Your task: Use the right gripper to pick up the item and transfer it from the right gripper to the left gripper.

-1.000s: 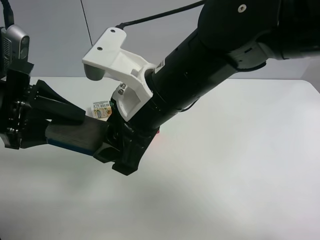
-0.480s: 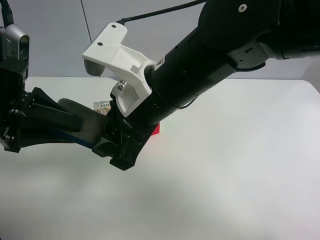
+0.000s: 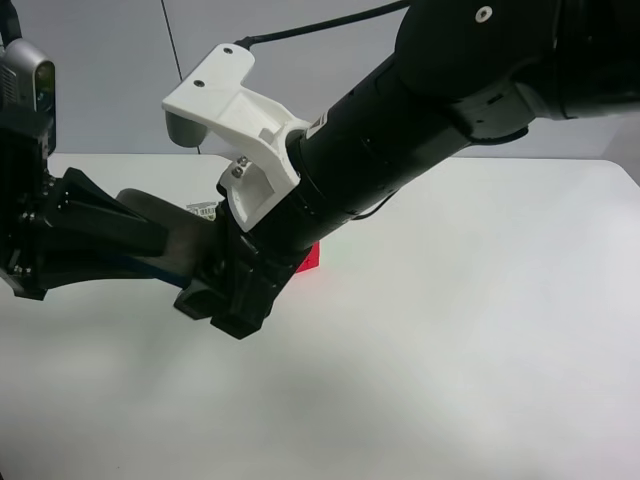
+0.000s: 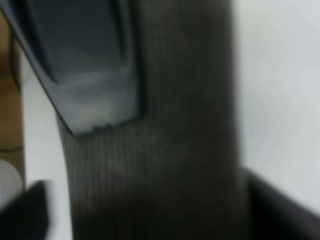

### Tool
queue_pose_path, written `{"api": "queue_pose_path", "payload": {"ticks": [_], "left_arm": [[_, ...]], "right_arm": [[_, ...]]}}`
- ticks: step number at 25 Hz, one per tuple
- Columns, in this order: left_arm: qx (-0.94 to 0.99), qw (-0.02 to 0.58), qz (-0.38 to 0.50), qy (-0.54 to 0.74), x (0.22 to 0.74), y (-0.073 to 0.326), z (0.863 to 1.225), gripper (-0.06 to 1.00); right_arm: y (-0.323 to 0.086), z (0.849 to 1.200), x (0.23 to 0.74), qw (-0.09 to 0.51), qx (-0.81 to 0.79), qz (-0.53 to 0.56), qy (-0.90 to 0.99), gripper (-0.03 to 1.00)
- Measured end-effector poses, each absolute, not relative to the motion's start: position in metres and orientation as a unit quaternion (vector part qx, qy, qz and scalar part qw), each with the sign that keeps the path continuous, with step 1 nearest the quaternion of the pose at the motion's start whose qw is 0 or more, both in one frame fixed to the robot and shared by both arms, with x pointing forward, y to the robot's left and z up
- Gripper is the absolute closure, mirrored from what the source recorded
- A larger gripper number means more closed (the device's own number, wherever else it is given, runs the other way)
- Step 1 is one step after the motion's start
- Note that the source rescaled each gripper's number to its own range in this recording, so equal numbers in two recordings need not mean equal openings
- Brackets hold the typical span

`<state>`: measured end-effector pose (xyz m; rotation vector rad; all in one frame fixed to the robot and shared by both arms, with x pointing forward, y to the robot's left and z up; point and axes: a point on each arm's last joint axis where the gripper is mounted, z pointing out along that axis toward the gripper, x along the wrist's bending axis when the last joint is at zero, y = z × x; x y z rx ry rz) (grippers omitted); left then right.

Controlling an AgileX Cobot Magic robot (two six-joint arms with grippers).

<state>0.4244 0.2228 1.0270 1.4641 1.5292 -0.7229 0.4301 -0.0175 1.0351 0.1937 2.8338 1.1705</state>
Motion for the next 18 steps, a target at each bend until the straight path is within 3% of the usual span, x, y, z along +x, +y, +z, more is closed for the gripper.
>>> {"api": "queue_pose_path", "payload": {"ticks": [1,2,4,7,18], "left_arm": [[0.588,0.439,-0.291,0.614,0.425,0.223,1.027,0.94],[0.588,0.439,-0.291,0.614,0.425,0.223,1.027,0.94],[0.588,0.439,-0.291,0.614,0.425,0.223,1.027,0.94],[0.588,0.439,-0.291,0.614,0.425,0.223,1.027,0.94],[0.588,0.44,-0.291,0.614,0.425,0.223,1.028,0.94]], "right_arm": [[-0.017,1.035,0.43,0.034,0.066,0.383,0.921,0.23],[-0.017,1.036,0.431,0.037,0.067,0.385,0.92,0.13],[-0.017,1.036,0.431,0.038,0.067,0.385,0.92,0.03],[-0.019,1.038,0.43,0.045,0.056,0.38,0.922,-0.01],[-0.069,1.092,0.399,0.07,0.077,0.335,0.937,-0.02]]}}
